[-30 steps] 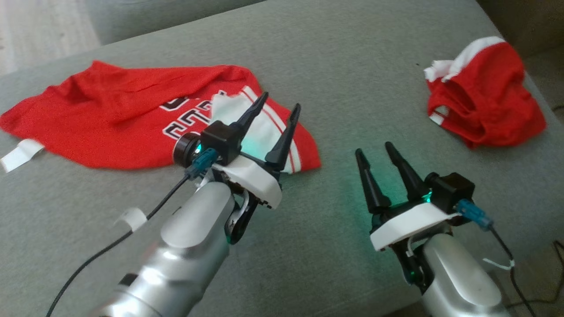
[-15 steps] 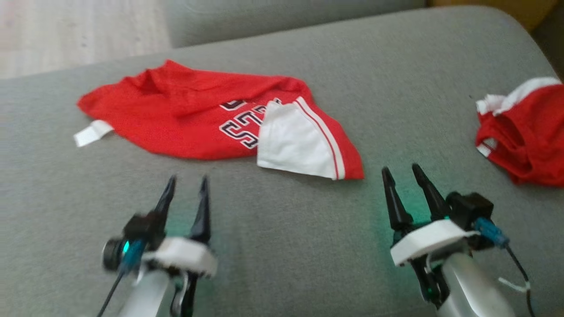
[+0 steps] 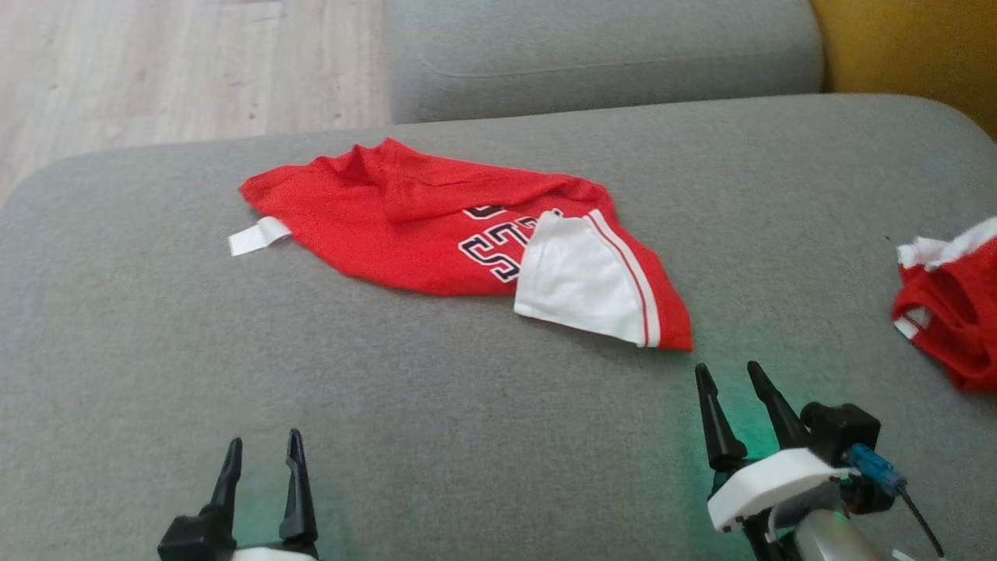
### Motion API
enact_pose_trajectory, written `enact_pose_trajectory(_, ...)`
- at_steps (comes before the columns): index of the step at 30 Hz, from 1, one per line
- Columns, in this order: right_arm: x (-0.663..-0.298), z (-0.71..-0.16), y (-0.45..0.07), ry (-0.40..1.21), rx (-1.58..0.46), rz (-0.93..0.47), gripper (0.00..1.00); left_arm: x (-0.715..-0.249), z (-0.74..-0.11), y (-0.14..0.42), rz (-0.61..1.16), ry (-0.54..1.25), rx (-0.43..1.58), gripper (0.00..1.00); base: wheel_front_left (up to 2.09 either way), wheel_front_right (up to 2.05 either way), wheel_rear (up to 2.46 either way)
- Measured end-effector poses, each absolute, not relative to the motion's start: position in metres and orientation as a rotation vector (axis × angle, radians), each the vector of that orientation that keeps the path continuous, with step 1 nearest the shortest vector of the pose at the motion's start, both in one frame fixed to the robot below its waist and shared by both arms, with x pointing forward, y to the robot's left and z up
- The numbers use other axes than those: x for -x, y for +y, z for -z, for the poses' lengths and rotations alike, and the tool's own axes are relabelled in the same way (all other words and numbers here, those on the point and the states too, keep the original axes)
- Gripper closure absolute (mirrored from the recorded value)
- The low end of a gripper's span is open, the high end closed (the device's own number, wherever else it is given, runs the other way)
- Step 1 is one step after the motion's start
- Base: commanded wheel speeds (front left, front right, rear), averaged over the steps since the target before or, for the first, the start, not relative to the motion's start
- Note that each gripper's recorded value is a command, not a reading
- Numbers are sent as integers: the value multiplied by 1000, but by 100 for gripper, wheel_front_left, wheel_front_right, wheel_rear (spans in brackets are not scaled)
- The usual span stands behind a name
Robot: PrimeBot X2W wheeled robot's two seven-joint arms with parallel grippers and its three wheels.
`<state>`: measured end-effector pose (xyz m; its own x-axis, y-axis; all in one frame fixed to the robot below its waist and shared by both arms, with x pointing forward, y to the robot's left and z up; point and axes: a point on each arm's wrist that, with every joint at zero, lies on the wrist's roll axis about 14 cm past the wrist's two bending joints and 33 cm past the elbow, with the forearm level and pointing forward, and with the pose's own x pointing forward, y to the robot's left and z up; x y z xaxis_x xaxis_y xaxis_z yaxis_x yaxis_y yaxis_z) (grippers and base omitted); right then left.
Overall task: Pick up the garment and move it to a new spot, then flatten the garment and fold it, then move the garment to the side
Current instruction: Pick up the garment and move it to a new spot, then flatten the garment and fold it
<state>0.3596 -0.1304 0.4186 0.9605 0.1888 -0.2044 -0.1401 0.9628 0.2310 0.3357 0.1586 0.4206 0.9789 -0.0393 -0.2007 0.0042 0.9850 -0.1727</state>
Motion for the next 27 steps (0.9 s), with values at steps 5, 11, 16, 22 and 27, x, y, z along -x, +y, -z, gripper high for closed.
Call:
enact_pose_trajectory(5, -362, -420, -118, 228, -213, -207, 0, -326, -421, 168, -1, 199, 181, 0, 0, 0, 0)
enact_pose_trajectory(11, -369, -420, -82, 237, -182, -327, 0, -325, -418, 163, 7, 212, 220, 0, 0, 0, 0)
enact_pose_trajectory(16, -394, -426, -45, 232, -120, -454, 0, -331, -420, 146, 49, 211, 252, 0, 0, 0, 0)
enact_pose_trajectory(22, -408, -403, -17, 306, -46, -550, 0, -326, -412, 136, 65, 246, 275, 0, 0, 0, 0)
enact_pose_trajectory(27, -415, -388, -5, 353, -36, -583, 0, -326, -406, 134, 68, 270, 270, 0, 0, 0, 0)
